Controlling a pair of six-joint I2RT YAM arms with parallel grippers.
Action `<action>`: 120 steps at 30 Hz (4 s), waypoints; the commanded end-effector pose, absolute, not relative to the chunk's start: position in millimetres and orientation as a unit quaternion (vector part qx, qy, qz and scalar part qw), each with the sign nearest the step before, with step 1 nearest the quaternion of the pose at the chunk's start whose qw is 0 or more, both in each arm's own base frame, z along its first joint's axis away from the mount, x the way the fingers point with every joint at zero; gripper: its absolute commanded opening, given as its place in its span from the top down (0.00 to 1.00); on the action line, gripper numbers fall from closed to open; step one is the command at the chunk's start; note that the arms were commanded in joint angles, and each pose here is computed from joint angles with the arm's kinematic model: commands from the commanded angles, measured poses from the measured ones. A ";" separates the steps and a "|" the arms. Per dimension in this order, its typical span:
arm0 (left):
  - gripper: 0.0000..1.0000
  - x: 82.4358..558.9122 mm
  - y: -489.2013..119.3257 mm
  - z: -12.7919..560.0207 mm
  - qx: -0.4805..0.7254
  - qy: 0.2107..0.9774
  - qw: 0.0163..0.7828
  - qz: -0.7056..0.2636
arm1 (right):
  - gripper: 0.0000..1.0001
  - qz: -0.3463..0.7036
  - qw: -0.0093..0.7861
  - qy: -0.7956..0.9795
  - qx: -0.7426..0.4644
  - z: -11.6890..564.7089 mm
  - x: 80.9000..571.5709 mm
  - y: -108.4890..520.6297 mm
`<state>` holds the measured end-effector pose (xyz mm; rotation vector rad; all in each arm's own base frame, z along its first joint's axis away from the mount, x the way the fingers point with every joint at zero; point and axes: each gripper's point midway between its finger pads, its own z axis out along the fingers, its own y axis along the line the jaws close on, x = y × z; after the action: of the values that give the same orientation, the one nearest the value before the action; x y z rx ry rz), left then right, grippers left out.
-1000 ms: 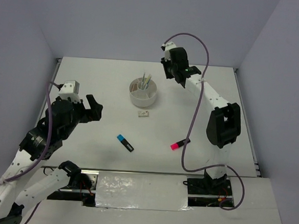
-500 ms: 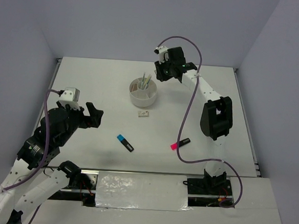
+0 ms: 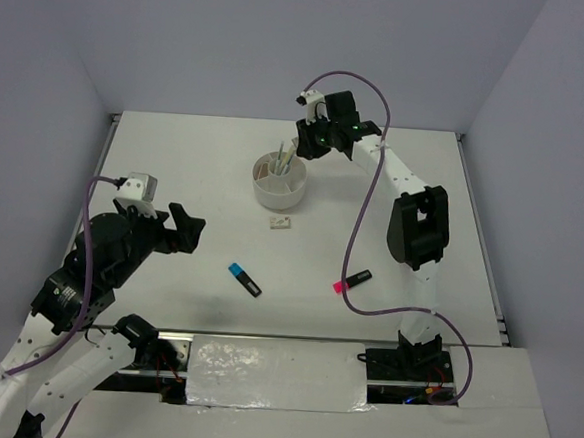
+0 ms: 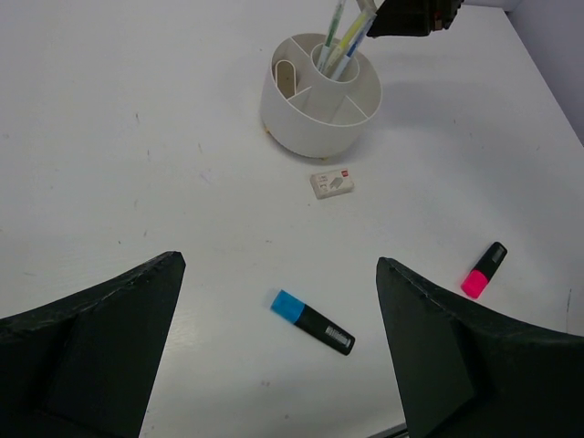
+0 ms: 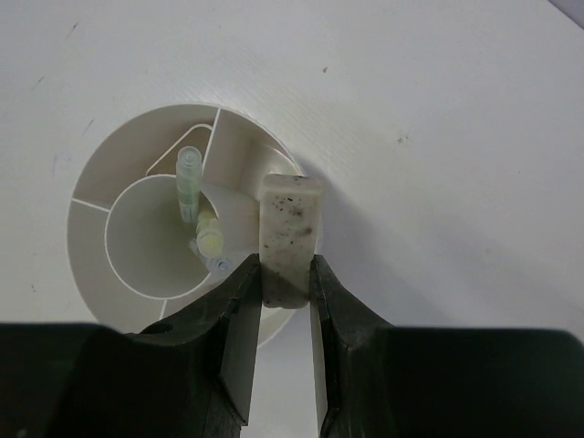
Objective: Sort the stationery into containers
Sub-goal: Place the stationery in the storage box, then pick up the stationery from the center of the board.
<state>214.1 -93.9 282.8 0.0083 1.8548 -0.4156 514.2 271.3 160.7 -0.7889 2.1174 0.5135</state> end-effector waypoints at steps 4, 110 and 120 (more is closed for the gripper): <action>0.01 217.1 -98.9 297.3 0.016 0.775 0.602 -0.192 | 0.80 0.219 0.427 0.821 -0.309 175.5 529.1 280.9; 0.01 221.4 -43.5 276.0 -0.109 0.796 0.590 -0.077 | 0.00 0.147 0.435 0.888 -0.041 130.1 335.2 331.6; 0.01 218.8 -51.1 278.7 -0.092 0.794 0.593 -0.095 | 0.01 0.060 0.437 0.897 -0.037 84.6 354.8 331.4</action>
<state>218.5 -47.1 262.3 -0.2125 1.8995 -0.1730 335.1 321.4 65.9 -0.1617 2.3172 0.1518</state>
